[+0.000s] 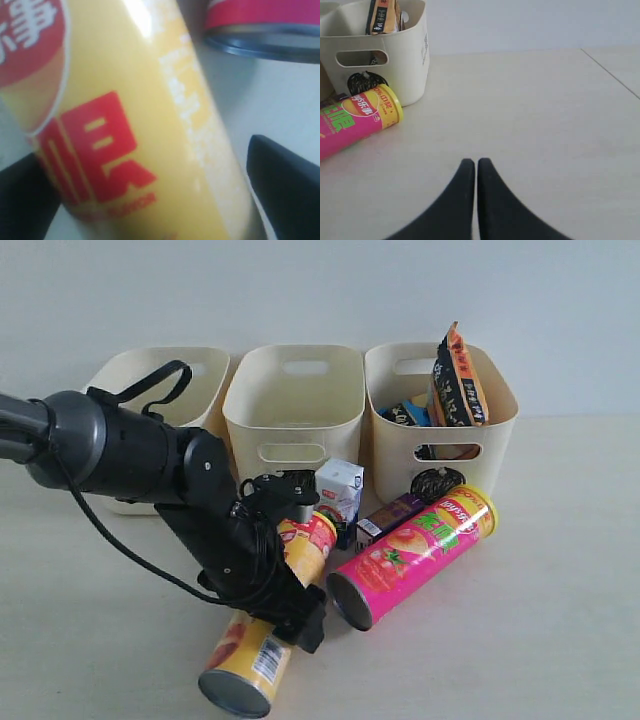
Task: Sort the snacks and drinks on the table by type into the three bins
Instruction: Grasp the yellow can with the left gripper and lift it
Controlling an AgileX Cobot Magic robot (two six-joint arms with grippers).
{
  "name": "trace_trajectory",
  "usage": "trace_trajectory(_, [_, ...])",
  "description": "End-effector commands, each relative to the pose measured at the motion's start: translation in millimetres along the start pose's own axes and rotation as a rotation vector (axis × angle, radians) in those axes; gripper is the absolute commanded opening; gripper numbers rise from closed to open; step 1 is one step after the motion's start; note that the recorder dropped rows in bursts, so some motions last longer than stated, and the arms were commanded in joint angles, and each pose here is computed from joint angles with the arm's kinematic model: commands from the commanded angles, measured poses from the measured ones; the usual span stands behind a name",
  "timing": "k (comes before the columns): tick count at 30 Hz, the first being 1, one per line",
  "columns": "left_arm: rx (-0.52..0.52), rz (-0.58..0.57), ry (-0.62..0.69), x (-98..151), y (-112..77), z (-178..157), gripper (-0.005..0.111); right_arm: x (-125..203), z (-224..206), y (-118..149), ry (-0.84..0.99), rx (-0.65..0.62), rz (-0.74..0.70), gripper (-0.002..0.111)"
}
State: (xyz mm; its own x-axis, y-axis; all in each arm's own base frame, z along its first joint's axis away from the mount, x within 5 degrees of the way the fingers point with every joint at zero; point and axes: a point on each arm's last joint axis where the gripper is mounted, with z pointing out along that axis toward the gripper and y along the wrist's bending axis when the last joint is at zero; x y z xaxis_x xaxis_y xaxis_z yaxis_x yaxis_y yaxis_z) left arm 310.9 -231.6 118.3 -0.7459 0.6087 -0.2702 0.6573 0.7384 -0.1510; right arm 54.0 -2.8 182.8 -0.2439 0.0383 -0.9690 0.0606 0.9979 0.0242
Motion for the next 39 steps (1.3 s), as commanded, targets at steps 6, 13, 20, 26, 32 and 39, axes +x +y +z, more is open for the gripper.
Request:
trace_trajectory(6, [0.016,-0.008,0.072,5,-2.5,4,0.04,-1,0,0,-0.013,0.001,-0.006,0.0])
trace_trajectory(13, [0.014,-0.085,0.099,6,3.3,-1,0.004,-1,0,0,-0.013,0.001,-0.006,0.0])
trace_trajectory(20, [-0.018,-0.158,0.054,4,23.4,-17,0.004,-1,0,0,-0.013,0.001,-0.006,0.0])
trace_trajectory(26, [-0.036,-0.104,-0.001,0,17.1,-54,0.004,-1,0,0,-0.013,0.001,-0.006,0.0])
trace_trajectory(32, [-0.019,-0.05,0.02,10,4.0,-105,0.004,-1,0,0,-0.013,0.001,-0.006,0.0])
trace_trajectory(39, [-0.076,-0.047,-0.161,14,7.1,-169,0.004,-1,0,0,-0.013,0.001,-0.006,0.0])
